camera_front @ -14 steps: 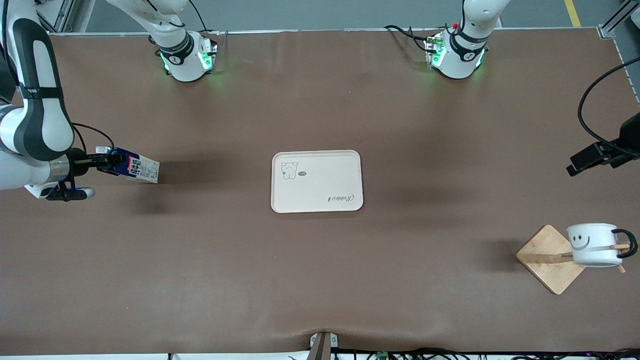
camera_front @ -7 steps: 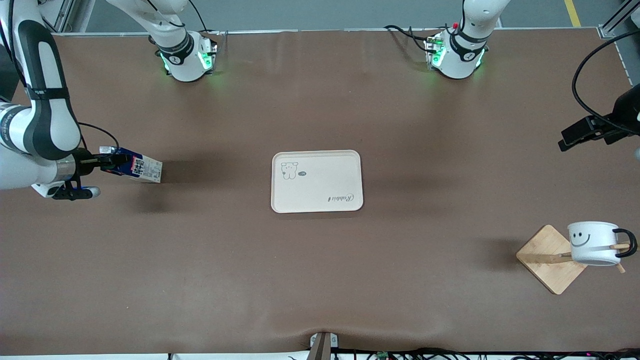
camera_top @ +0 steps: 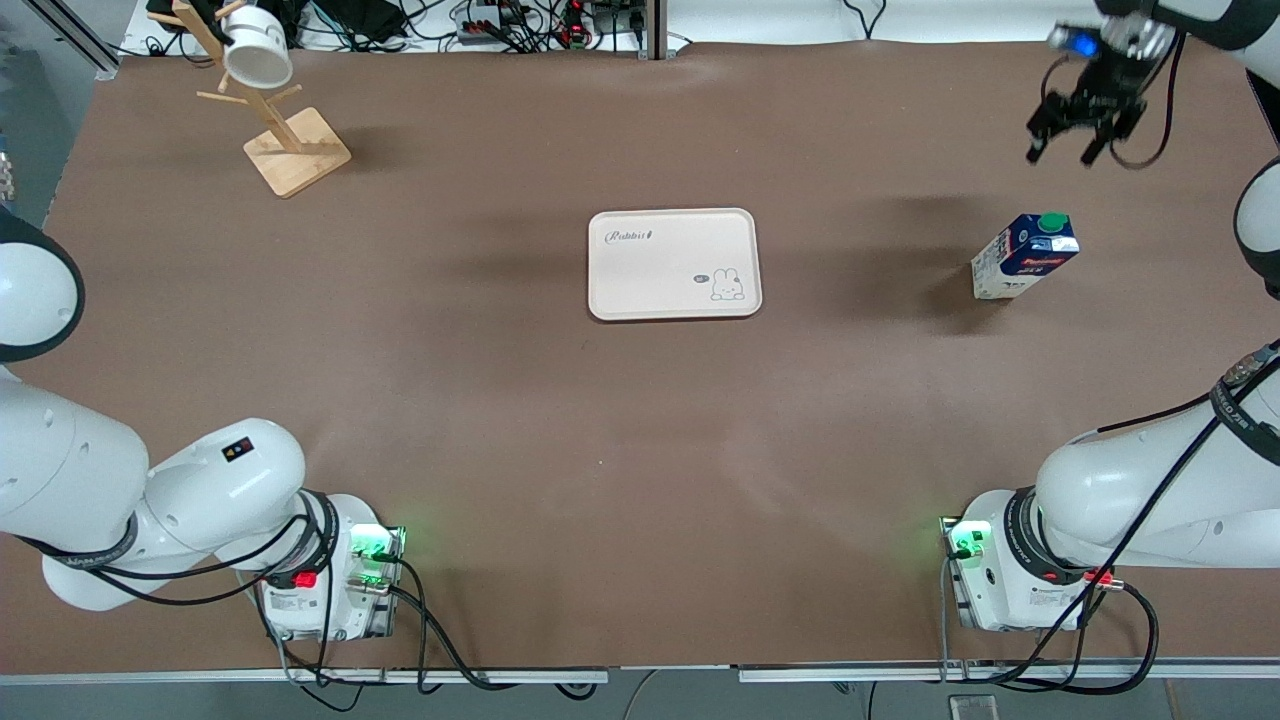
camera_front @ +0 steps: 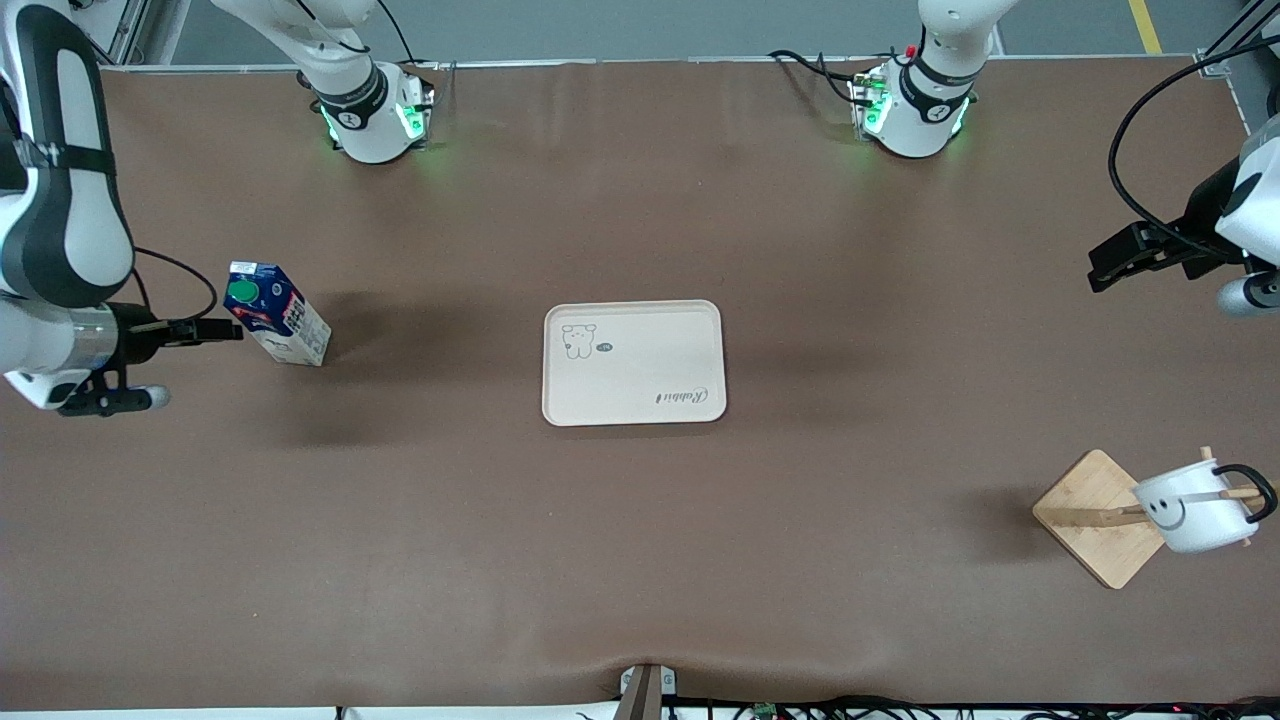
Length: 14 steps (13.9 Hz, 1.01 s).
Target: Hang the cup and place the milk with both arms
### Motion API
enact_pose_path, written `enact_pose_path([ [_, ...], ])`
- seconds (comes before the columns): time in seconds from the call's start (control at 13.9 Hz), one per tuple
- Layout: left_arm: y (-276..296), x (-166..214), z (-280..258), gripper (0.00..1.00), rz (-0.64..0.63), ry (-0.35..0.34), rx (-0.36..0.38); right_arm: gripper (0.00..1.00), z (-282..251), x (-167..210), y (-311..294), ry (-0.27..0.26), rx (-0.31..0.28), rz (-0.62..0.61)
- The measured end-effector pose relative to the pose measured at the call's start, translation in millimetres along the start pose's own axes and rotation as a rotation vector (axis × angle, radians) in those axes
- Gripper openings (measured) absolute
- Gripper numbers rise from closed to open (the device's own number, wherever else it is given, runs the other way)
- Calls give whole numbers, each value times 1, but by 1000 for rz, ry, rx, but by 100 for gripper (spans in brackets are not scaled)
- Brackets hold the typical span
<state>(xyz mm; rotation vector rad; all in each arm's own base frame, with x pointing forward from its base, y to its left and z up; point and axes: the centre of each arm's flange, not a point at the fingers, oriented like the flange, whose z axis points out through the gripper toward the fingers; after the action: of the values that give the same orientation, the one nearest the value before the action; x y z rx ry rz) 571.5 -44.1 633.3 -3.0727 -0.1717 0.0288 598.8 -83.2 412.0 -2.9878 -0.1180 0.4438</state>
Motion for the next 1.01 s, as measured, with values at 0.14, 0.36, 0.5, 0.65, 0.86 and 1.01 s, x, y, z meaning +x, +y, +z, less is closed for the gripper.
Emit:
enact_pose_path([
  [0.14, 4, -2, 0, 100, -5, 4, 24, 100, -47, 9, -25, 97, -32, -42],
  [0.36, 3, -13, 0, 100, -18, 32, 51, 100, -123, 16, -60, 255, -76, -99],
  [0.5, -3, -21, 1, 100, -21, 51, 59, 100, -179, 4, -66, 368, -98, -107],
  [0.65, -10, -26, 0, 100, 2, 54, 52, 100, -217, -29, -77, 383, -101, -115],
  [0.86, -18, -29, -2, 100, -1, 50, 3, 100, -231, -97, -97, 322, -95, -128],
  [1.01, -13, -33, -5, 100, 8, 46, -1, 100, -219, -131, -93, 296, -86, -114],
])
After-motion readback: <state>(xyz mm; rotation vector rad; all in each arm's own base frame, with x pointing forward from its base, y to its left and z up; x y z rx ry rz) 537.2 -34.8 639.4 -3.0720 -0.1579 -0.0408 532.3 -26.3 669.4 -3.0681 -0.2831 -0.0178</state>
